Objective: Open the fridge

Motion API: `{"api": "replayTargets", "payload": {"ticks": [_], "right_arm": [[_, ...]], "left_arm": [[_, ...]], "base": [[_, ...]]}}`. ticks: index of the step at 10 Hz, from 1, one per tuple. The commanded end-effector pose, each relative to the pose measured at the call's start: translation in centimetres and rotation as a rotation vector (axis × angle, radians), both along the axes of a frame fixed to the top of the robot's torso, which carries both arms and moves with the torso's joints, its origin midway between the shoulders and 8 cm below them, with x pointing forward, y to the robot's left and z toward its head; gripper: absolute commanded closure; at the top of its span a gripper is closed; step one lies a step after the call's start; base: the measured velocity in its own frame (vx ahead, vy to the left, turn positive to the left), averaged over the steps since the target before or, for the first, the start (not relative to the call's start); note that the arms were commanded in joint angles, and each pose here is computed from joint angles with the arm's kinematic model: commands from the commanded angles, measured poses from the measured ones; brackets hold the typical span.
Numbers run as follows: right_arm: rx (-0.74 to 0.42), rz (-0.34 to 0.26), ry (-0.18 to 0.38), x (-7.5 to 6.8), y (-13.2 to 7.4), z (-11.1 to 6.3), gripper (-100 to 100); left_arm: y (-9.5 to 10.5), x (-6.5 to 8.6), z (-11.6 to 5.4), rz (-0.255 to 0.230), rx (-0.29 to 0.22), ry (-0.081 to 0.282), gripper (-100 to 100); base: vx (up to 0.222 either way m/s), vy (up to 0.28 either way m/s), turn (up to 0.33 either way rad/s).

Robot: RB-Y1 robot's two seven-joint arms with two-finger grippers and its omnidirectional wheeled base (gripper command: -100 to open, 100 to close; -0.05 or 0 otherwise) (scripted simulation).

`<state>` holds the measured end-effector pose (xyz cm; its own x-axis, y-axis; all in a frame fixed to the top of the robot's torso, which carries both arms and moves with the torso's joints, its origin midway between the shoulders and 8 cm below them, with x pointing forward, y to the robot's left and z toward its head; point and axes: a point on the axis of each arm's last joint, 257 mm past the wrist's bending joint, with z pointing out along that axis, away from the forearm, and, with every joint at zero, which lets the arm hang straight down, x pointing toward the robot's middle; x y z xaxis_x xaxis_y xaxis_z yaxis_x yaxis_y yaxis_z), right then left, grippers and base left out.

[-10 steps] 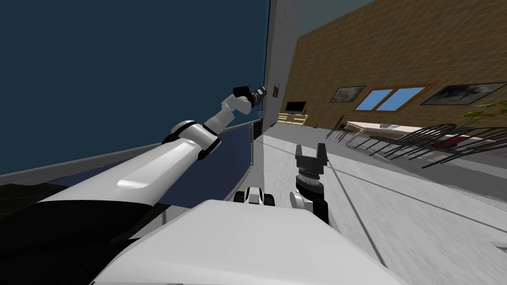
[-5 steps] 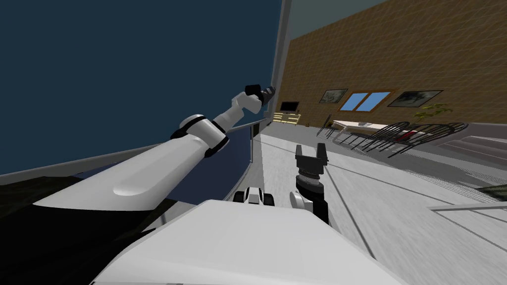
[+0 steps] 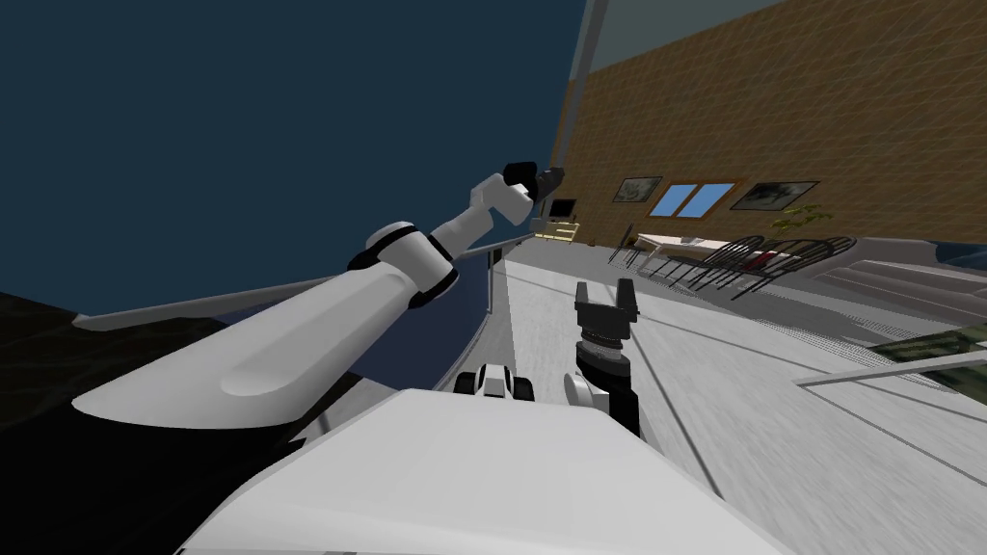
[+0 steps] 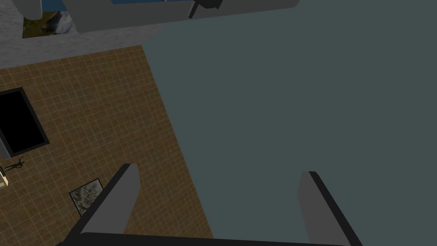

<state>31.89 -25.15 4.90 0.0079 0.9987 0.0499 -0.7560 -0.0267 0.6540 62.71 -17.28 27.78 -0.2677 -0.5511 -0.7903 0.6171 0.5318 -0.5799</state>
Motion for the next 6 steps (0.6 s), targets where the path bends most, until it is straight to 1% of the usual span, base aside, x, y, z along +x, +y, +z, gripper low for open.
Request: {"api": "replayTargets", "payload": {"ticks": [1, 4, 5, 6], "right_arm": [[0.000, 0.000, 0.000, 0.0, 0.0, 0.0, 0], [0.000, 0.000, 0.000, 0.0, 0.0, 0.0, 0], [0.000, 0.000, 0.000, 0.0, 0.0, 0.0, 0], [0.000, 0.000, 0.000, 0.0, 0.0, 0.0, 0]], "left_arm": [[-1.2, -0.3, 0.4, 0.001, 0.033, -0.029, 100], [2.3, 3.3, -1.6, 0.091, 0.032, 0.027, 100], [1.4, 2.7, -0.7, 0.069, 0.027, 0.016, 100], [0.5, 1.9, -0.4, 0.049, 0.025, 0.011, 100]], "base": [[0.009, 0.010, -0.012], [0.003, 0.001, -0.009], [0.000, 0.000, 0.000], [-0.074, 0.023, -0.053]]}}
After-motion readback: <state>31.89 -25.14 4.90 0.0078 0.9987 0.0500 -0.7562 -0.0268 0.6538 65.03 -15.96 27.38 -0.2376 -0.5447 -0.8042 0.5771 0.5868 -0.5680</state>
